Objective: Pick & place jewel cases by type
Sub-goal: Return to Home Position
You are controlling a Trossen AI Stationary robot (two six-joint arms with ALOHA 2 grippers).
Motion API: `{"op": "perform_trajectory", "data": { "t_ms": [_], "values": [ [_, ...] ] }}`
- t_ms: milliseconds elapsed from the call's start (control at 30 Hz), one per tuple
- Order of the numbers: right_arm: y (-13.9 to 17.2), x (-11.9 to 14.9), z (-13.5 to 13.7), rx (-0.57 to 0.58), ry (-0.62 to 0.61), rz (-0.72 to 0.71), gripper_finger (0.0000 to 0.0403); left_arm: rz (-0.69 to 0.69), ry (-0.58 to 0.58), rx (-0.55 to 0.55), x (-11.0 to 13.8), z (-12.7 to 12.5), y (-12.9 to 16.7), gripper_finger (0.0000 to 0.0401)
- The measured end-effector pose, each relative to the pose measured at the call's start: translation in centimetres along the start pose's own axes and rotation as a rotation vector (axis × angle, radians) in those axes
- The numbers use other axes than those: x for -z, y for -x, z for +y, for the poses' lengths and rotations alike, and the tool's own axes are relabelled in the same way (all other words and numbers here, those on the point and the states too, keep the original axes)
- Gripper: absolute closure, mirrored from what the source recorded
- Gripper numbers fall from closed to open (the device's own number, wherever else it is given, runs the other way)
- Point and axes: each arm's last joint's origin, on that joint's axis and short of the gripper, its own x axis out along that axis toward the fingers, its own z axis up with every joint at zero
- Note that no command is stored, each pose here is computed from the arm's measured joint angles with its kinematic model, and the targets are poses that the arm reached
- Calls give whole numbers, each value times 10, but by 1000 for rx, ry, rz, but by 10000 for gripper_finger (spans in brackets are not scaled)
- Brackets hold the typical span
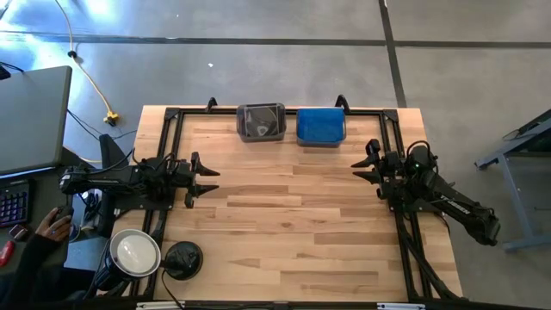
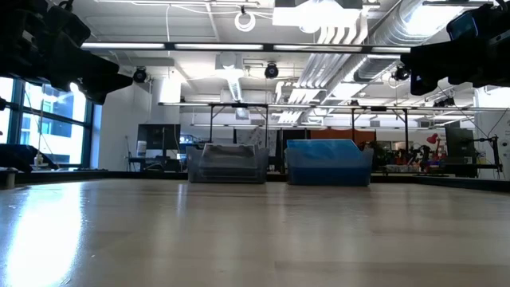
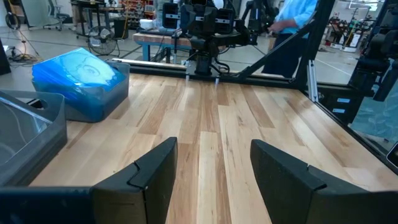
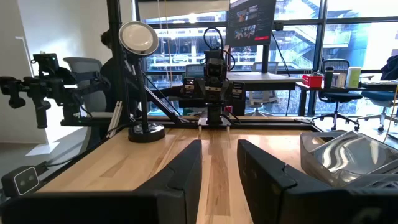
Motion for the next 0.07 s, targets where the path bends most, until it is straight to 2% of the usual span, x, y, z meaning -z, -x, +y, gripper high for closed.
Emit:
{"op": "perform_trajectory", "data": {
  "t_ms": [67],
  "values": [
    [0,0,0,0,0,0,306,0,0,0,0,0,0,199]
  ]
}}
